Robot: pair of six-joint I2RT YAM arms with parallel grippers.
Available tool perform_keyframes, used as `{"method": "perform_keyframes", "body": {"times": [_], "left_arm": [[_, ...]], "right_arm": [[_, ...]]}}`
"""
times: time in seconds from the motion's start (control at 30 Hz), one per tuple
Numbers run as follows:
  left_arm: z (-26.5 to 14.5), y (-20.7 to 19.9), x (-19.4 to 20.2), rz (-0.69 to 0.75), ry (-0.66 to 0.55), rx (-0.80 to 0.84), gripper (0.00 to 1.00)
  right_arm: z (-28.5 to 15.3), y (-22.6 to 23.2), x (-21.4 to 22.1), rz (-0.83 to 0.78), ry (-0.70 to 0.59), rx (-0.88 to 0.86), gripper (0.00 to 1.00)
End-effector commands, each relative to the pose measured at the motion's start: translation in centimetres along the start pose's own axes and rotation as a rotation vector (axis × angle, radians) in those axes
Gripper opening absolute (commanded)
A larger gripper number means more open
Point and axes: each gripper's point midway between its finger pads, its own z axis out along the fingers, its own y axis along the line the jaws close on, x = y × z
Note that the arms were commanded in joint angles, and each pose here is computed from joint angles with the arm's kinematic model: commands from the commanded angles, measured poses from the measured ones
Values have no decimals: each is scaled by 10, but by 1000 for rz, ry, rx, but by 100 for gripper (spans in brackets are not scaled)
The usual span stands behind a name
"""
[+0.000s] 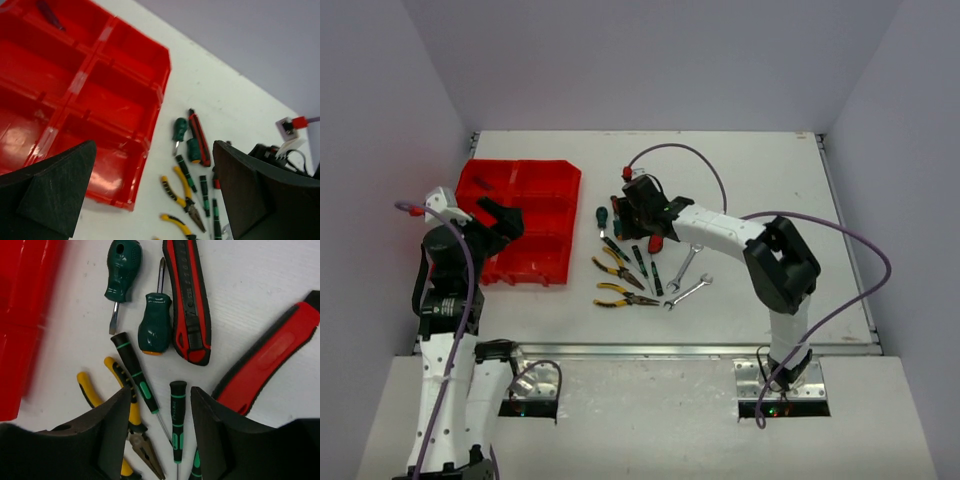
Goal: Sort the tools into containers
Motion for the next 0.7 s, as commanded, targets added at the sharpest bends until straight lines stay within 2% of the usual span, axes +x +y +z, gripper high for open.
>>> {"method": "perform_keyframes", "body": {"times": [0.0, 0.07, 0.13, 0.23, 0.37, 0.67], "left_arm": [[-15, 9, -8, 61, -81, -27, 100], [-13, -5, 2, 67, -40, 44, 100], [-8, -2, 10, 74, -7, 27, 100], [-10, 2, 3, 71, -24, -9, 100], [-11, -4, 7, 72, -10, 24, 100], [-10, -11, 14, 78, 13, 67, 100]], "right_arm": [[25, 20, -32, -51, -56, -17, 51], [42, 22, -38, -95, -64, 18, 48], [48, 24, -43, -101, -64, 35, 46], [64, 26, -33, -80, -32, 34, 44], [80, 23, -20, -76, 5, 66, 44], [90, 5, 12, -50, 58, 147, 38]]}}
